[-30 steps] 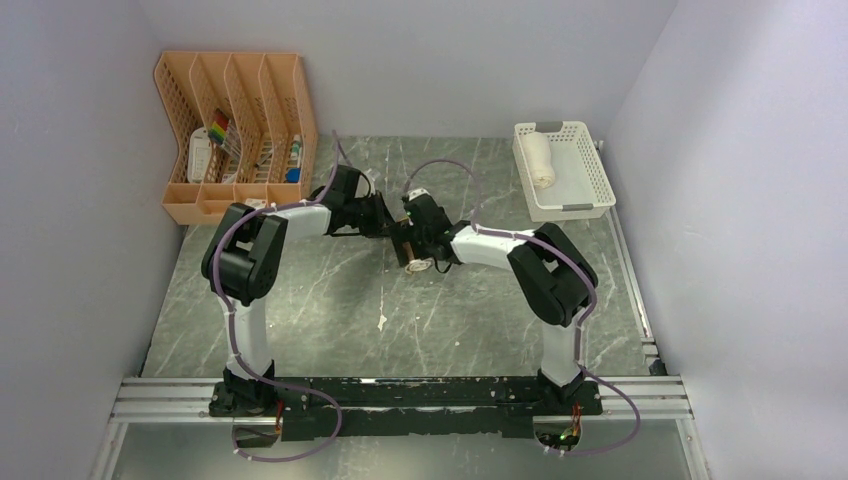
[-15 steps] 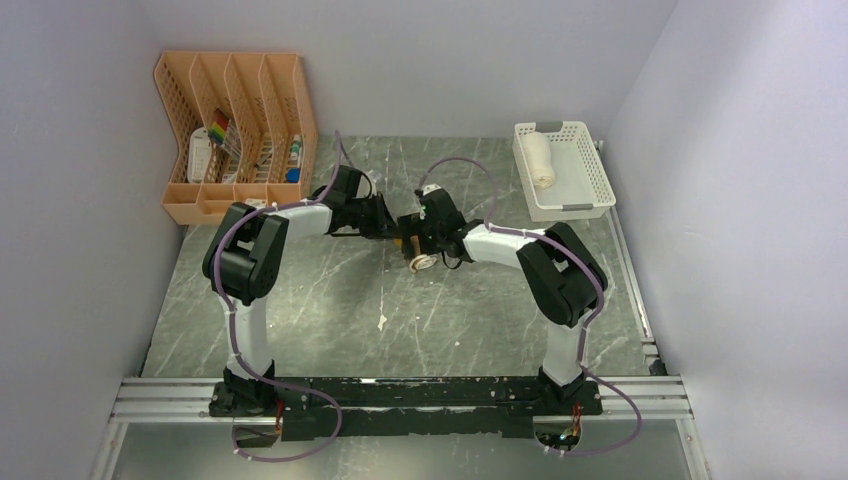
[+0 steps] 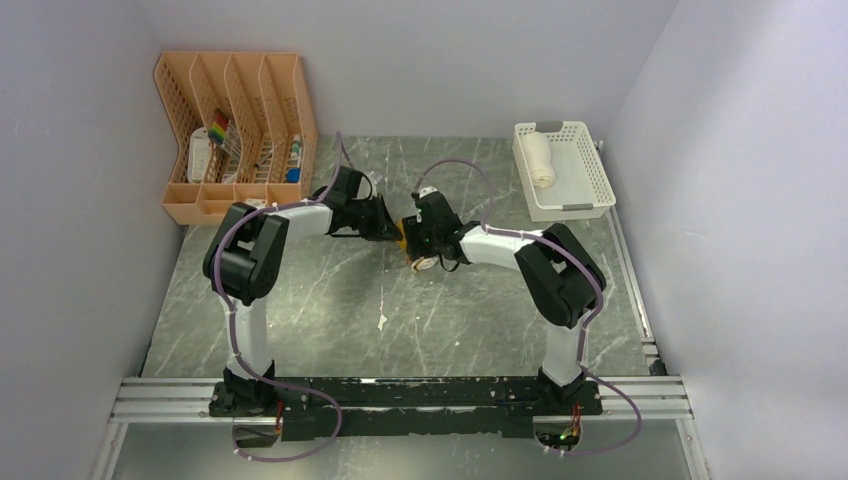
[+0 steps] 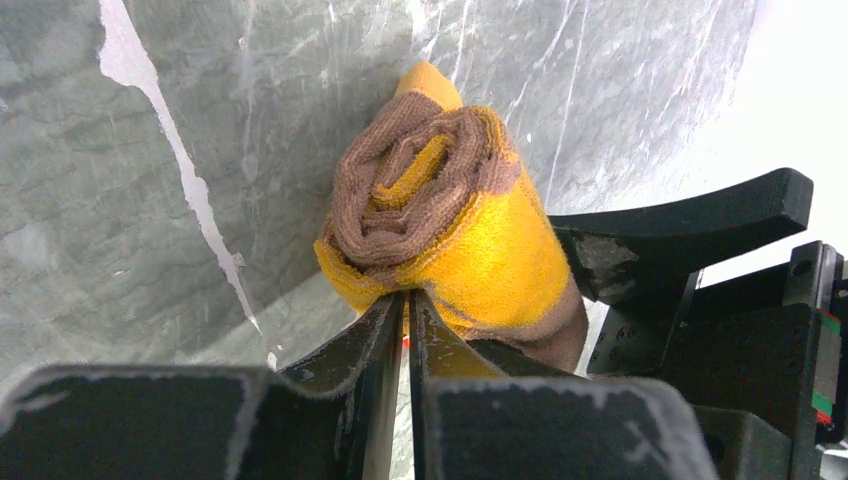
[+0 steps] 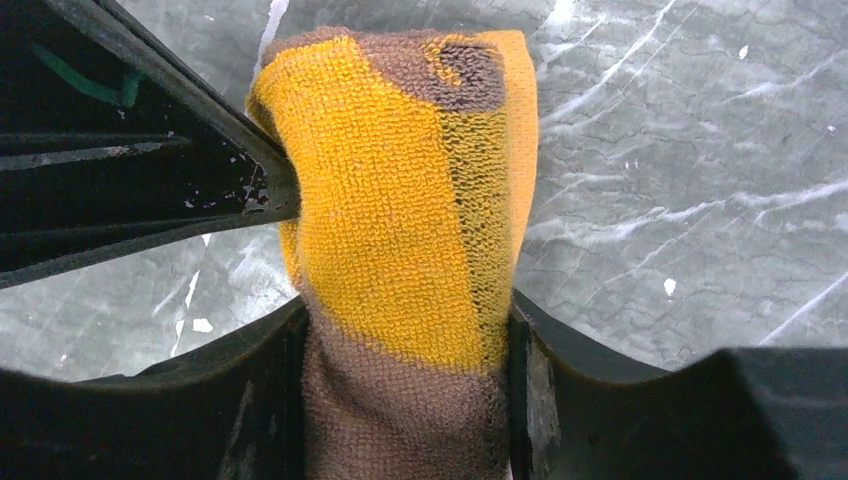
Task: Roll the towels
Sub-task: Pick up the towel at the center of the board.
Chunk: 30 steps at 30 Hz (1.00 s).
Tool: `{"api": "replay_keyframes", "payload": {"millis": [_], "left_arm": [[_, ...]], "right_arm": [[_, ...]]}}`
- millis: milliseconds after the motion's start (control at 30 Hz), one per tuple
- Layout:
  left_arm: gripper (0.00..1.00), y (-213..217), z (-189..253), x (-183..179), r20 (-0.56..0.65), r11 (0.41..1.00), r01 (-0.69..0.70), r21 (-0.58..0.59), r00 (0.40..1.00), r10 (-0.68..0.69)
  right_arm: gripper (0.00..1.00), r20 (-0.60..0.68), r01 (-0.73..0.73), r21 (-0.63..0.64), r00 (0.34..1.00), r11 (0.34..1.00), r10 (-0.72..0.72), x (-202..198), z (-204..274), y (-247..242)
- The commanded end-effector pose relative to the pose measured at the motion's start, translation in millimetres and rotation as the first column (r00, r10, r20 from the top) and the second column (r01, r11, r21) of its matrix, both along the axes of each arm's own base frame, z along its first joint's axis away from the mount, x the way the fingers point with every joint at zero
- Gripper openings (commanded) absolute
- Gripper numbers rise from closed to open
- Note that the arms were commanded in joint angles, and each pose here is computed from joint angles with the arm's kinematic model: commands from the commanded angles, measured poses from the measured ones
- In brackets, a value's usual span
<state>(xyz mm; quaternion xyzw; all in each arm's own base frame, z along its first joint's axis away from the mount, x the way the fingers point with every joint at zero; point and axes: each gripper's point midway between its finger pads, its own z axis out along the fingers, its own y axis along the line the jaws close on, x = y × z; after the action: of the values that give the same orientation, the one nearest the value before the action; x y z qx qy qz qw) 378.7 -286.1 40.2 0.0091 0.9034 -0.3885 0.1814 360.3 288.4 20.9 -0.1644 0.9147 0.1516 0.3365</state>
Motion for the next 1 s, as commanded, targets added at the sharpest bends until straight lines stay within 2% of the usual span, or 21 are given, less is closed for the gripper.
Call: {"api": "replay_keyframes", "payload": {"millis": [0, 200, 300, 433, 533, 633, 733, 967], "left_arm": [[0.19, 0.5, -10.7, -6.2, -0.012, 0.999, 0.009, 0.031, 1.000, -0.009], [0.18, 2.0, -3.8, -5.7, -0.001, 0.999, 0.010, 0.039, 1.000, -0.010], [0.18, 4.5, 10.5, 0.5, 0.027, 0.999, 0.010, 0.053, 1.000, -0.011], [0.19, 18.3, 46.4, 18.5, 0.082, 0.998, -0.034, 0.054, 0.996, 0.030], [0.20, 47.3, 85.0, 35.7, 0.140, 0.992, -0.126, 0.030, 0.983, 0.120], [0.23, 84.1, 129.0, 48.6, 0.221, 0.975, -0.223, -0.018, 0.950, 0.221], [0.25, 108.8, 156.1, 49.7, 0.270, 0.964, -0.265, -0.032, 0.926, 0.263], [0.24, 123.0, 158.0, 33.6, 0.261, 0.970, -0.241, -0.034, 0.935, 0.241]], "right_arm": [[0.53, -0.025, -0.004, -0.085, 1.000, 0.996, 0.001, -9.1, -13.0, -6.9], [0.51, -0.034, -0.005, -0.125, 0.999, 0.992, 0.001, -11.8, -17.8, -8.0], [0.47, -0.039, -0.009, -0.113, 0.999, 0.994, 0.005, -14.0, -16.1, -7.3], [0.41, -0.037, -0.005, -0.059, 0.999, 0.998, 0.003, -11.7, -6.0, -9.3], [0.37, -0.025, 0.008, -0.008, 1.000, 1.000, -0.008, -2.1, 8.1, -15.9], [0.36, 0.044, 0.040, 0.001, 0.998, 0.999, -0.040, 19.2, 34.7, -30.0], [0.34, 0.128, 0.093, 0.010, 0.987, 0.996, -0.094, 53.4, 69.3, -50.5], [0.32, 0.327, 0.295, -0.016, 0.904, 0.955, -0.274, 145.2, 153.8, -145.3]]}}
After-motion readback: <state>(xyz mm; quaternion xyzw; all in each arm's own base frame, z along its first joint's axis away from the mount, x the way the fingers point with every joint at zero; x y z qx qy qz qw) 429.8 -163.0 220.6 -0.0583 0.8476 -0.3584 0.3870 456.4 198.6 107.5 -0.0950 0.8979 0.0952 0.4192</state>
